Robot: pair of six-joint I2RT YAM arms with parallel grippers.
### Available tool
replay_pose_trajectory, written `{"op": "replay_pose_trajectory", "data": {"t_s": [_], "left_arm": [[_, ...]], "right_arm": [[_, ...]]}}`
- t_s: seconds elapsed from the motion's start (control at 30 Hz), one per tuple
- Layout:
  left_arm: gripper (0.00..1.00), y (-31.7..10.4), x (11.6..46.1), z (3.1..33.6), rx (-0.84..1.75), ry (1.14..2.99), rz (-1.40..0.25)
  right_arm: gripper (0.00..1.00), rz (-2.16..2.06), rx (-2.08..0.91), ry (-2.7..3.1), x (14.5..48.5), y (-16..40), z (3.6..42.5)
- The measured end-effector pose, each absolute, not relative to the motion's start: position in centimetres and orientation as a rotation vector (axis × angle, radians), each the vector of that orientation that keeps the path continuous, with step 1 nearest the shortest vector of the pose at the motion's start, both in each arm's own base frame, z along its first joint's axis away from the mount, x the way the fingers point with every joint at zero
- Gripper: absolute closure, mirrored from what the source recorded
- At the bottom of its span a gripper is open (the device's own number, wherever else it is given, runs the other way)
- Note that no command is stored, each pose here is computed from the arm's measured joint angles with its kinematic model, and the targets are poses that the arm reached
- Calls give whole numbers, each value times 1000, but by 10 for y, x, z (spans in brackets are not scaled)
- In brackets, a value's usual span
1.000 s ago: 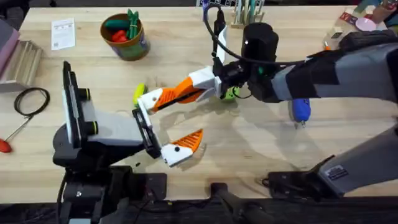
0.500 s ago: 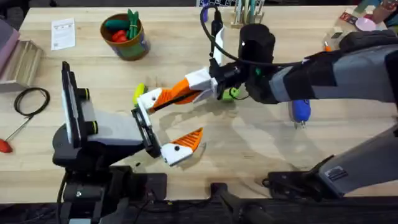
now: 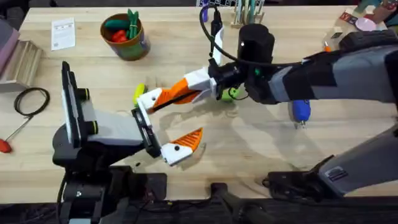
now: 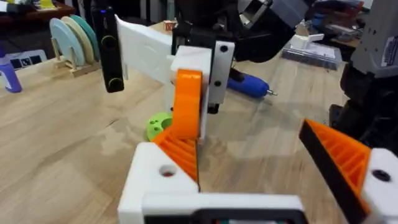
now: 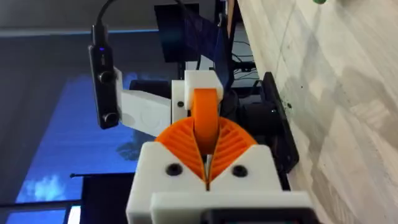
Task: Pick up the gripper from the table and insert it into the empty holder that is missing its gripper. Then pick up a screw, insert it into the mounting hole, and use the screwdriver to tighten it. Finally, clean up the table by picking up the vegetable and placing it into the bucket.
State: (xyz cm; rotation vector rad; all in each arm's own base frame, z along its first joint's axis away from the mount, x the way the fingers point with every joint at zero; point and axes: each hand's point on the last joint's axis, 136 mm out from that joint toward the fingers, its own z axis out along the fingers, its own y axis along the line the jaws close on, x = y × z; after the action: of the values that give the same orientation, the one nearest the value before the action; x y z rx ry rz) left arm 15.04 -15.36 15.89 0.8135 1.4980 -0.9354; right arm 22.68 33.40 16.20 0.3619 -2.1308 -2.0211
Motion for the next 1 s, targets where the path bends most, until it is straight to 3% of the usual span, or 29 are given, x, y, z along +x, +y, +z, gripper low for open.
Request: {"op": "replay_pose_trajectory", "data": {"t_s": [0.6,0.67,0.8,0.83,1.0], "left_arm": [[14,-153,151,159,812,1499,-934],[14,-154,150,159,814,1497,-935],[14,-155,148,159,826,1493,-949],[14,-155,148,159,827,1493,-949],[14,-155,148,159,827,1493,-950]], "right_arm": [[982,-2019,353,-2133,227,334,162],[783,-2016,336,-2140,229,334,161],[211,-2016,298,-2166,233,336,158],[135,-2018,294,-2171,234,336,158],[107,-2019,281,-2180,236,336,157]]}}
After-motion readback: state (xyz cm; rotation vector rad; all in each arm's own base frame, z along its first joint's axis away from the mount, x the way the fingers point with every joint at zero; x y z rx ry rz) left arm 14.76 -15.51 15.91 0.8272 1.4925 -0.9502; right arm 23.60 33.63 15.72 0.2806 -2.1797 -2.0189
